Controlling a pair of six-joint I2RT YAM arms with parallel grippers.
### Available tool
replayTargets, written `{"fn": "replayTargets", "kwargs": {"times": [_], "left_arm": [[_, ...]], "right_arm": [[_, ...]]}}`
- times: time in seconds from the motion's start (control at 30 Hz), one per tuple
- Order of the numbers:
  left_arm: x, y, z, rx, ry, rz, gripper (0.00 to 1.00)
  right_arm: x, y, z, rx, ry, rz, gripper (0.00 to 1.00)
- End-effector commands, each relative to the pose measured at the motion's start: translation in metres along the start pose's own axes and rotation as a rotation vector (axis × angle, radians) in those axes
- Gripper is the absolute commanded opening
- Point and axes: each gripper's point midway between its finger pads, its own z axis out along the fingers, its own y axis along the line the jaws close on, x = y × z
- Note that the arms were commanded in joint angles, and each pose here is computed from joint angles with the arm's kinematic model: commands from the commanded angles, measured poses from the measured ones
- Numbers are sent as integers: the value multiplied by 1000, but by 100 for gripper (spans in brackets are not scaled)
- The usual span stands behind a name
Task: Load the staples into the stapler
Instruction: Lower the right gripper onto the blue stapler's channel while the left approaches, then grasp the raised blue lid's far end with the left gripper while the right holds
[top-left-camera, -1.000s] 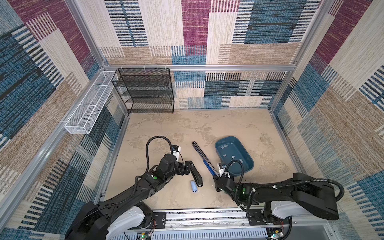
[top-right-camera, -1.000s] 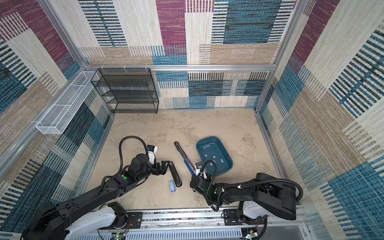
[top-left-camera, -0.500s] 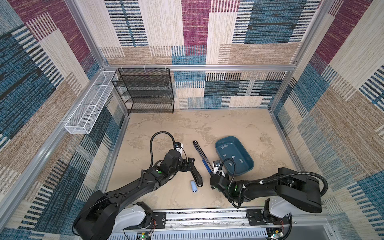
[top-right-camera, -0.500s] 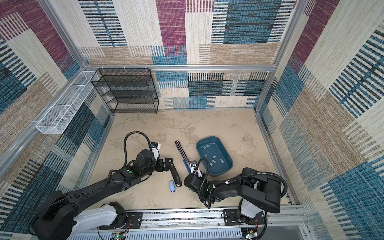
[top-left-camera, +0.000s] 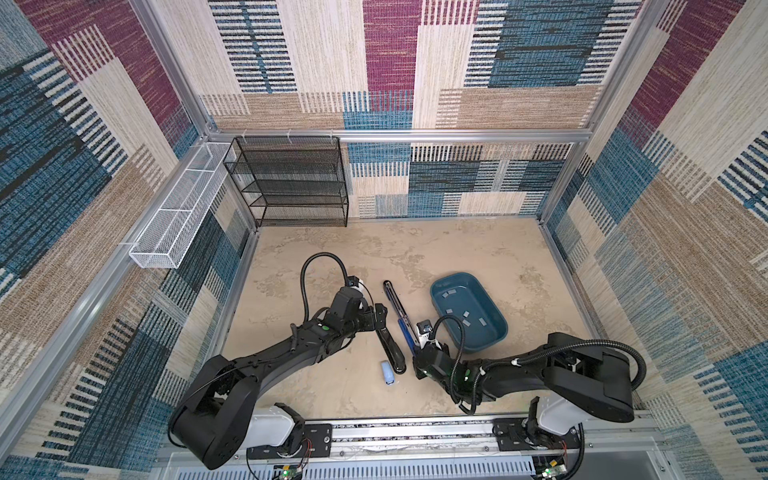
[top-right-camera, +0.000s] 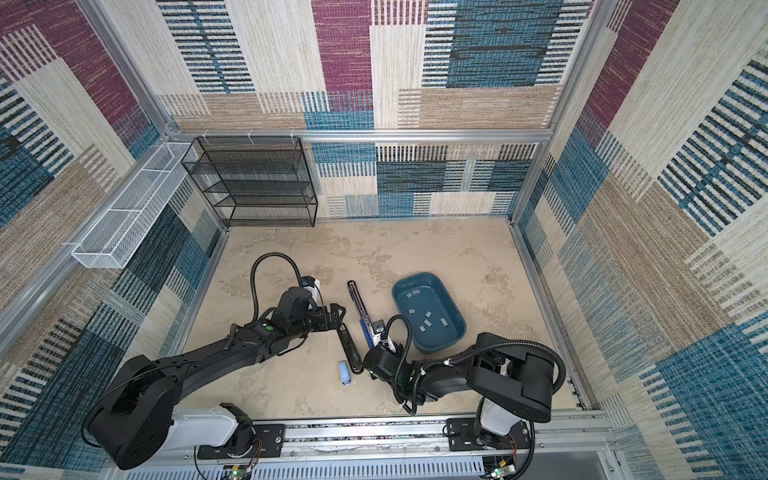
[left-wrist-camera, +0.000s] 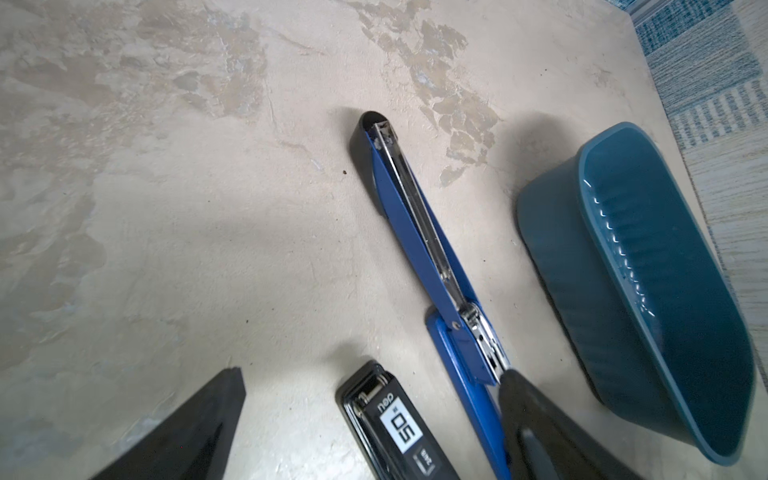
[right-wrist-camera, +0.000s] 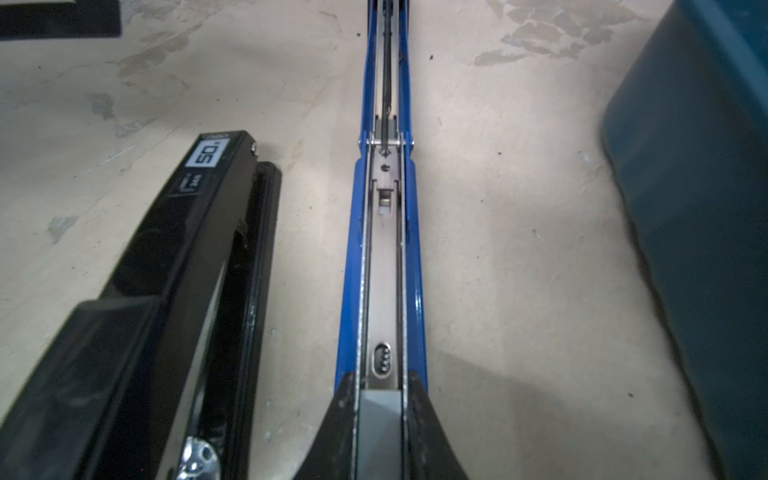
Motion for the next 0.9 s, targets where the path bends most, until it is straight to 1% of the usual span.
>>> {"fn": "replayTargets", "kwargs": {"times": [0.0, 0.3, 0.43, 0.67, 0.87], "left_arm": [[-6, -10, 6, 53, -1, -47, 99], [4, 6, 38, 25, 115, -178, 99], [6, 10, 51, 46, 150, -230, 99], [7, 18, 72, 37, 190, -275, 99], [11, 23, 84, 28, 221, -309, 99]], "right_arm": [[-11, 18, 2, -76, -34, 22, 17], [-11, 35, 9, -135, -21, 37, 14], [-11, 38, 11, -141, -13, 35, 13], [-11, 39, 10, -159, -17, 44, 13], [-13, 43, 6, -201, -22, 61, 12]]}}
